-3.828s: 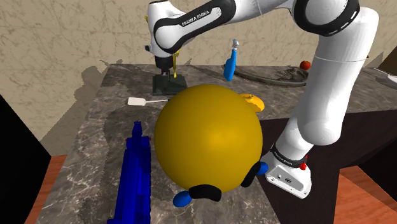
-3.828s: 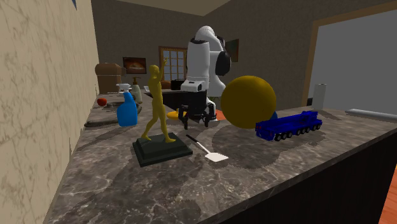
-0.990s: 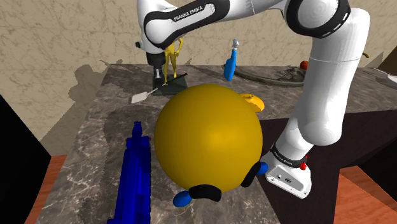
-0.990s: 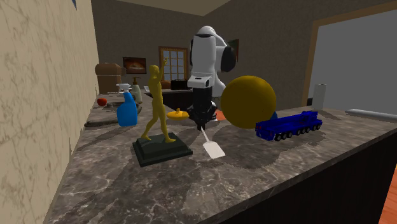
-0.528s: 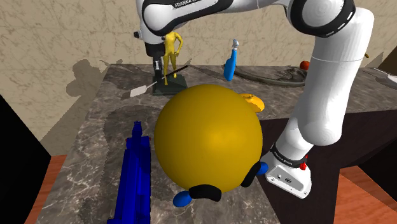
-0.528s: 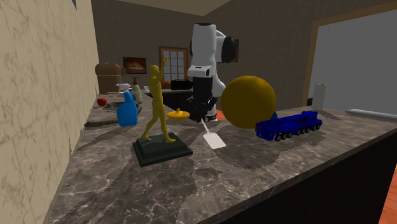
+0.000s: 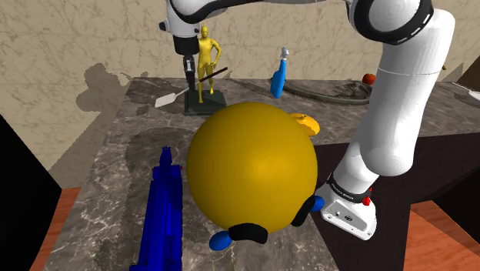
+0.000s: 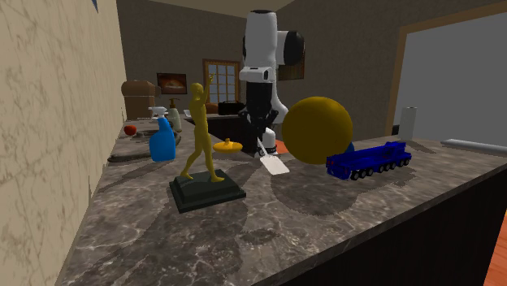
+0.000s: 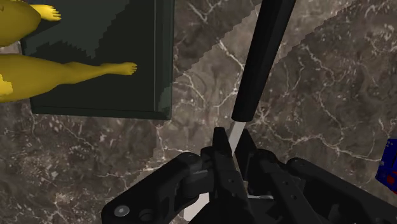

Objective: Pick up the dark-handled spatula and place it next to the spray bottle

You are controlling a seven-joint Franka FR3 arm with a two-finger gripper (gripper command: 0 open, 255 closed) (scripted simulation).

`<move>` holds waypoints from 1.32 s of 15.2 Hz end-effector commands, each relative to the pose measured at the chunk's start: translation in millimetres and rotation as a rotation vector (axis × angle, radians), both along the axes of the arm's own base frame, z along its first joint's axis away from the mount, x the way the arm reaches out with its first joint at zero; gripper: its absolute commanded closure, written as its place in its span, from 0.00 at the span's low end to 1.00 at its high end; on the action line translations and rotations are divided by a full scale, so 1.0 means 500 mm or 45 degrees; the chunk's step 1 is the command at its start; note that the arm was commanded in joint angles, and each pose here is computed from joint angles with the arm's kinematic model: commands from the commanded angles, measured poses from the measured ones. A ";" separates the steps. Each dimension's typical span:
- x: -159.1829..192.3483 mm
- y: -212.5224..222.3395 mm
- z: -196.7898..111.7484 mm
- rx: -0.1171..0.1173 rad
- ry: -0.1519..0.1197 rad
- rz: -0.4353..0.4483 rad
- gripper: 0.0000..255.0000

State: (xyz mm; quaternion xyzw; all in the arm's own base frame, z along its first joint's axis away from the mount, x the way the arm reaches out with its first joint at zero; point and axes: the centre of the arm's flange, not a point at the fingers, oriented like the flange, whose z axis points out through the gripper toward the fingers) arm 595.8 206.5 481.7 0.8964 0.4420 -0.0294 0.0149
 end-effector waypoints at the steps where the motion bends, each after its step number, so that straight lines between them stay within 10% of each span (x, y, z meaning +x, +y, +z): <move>1: 0.001 -0.002 0.019 0.000 0.000 0.000 1.00; 20: 0.001 -0.002 0.220 0.000 0.000 0.000 1.00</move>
